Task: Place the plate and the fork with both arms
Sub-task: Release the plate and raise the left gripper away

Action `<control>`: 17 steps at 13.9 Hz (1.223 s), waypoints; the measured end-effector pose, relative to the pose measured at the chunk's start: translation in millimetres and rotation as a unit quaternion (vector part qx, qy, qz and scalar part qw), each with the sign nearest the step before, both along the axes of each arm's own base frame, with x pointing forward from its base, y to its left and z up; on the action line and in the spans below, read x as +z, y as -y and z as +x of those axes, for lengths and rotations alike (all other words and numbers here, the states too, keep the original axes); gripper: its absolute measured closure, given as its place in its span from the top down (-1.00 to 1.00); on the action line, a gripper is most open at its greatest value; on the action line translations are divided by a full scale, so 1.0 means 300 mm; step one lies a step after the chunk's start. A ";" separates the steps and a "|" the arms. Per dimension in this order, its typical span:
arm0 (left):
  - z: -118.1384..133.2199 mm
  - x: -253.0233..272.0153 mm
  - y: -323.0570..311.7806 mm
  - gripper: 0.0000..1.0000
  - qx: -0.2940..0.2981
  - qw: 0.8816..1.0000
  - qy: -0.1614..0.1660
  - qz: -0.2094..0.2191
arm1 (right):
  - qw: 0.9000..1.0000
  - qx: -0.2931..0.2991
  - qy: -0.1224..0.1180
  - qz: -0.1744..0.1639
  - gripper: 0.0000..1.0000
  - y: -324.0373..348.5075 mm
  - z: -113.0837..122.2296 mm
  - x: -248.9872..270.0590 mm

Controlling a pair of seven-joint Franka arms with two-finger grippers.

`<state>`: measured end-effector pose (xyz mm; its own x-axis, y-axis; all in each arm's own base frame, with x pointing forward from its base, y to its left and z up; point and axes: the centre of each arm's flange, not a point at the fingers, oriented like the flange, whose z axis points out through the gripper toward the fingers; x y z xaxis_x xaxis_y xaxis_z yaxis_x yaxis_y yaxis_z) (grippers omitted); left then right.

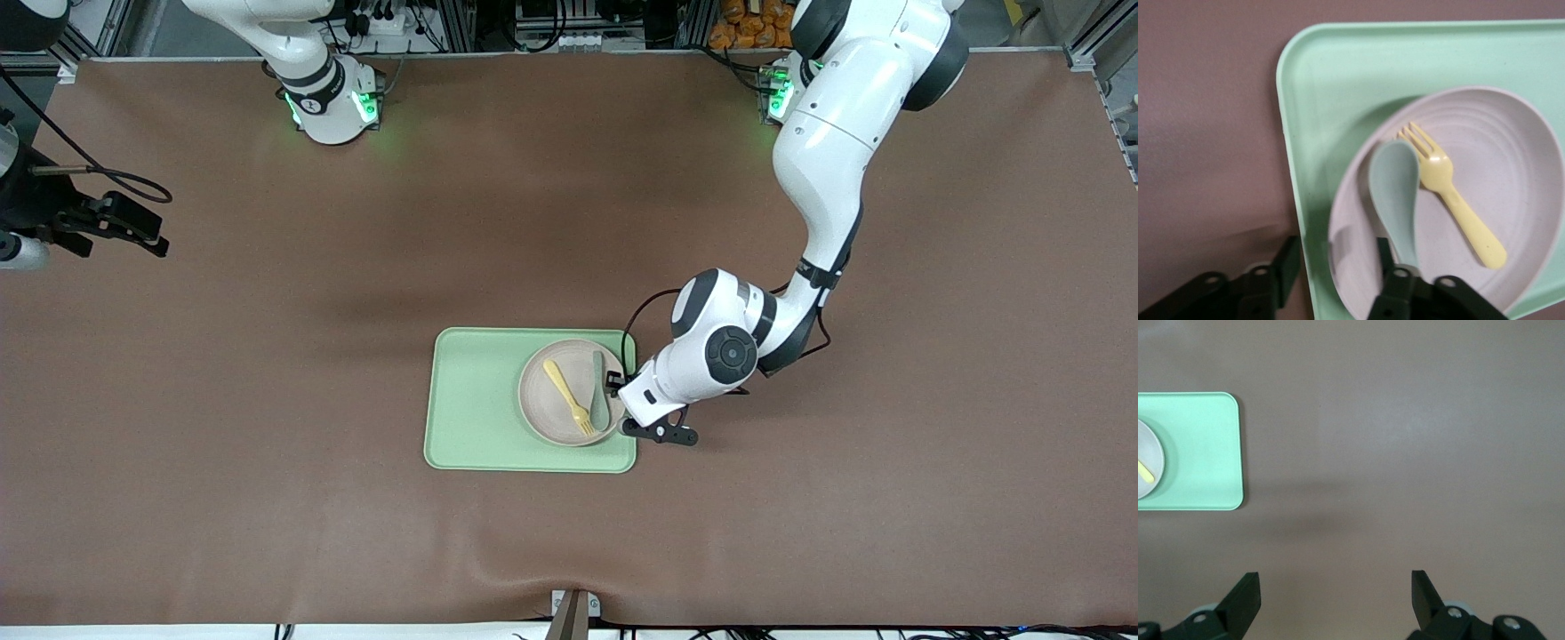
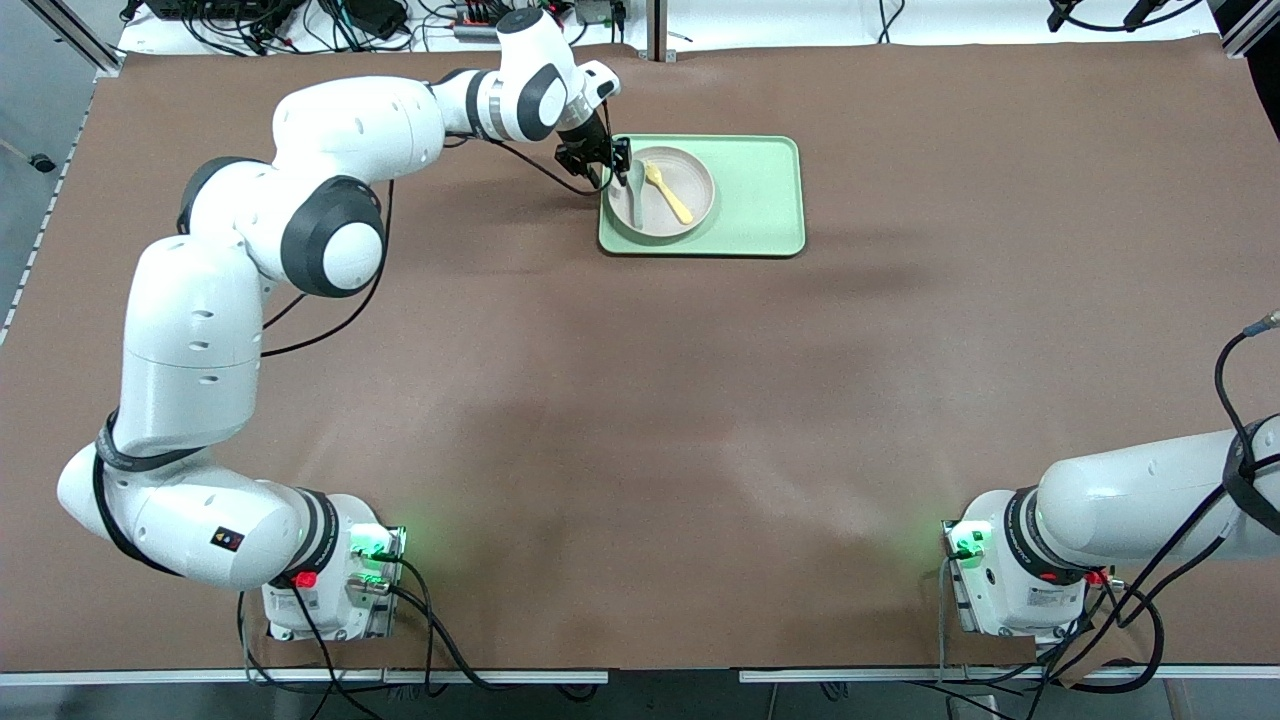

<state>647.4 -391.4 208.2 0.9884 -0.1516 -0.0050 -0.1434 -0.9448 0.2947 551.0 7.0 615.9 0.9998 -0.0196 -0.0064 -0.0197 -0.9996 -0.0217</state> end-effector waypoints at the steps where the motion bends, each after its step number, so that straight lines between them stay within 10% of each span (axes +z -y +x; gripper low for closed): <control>1: 0.010 0.019 -0.002 0.40 -0.004 1.000 0.008 0.007 | 1.000 0.001 -0.004 0.000 1.00 -0.002 -0.003 -0.003; 4: 0.045 0.158 -0.057 0.98 -0.020 0.999 0.017 0.047 | 1.000 0.002 -0.007 0.000 1.00 -0.005 -0.004 -0.007; 10: 0.113 0.679 -0.485 1.00 0.001 0.985 0.020 0.169 | 0.998 0.037 -0.026 0.036 1.00 -0.161 0.028 -0.083; 17: -0.015 1.142 -0.832 1.00 0.058 0.980 0.005 0.190 | 0.991 0.121 -0.011 0.048 1.00 -0.565 0.226 -0.243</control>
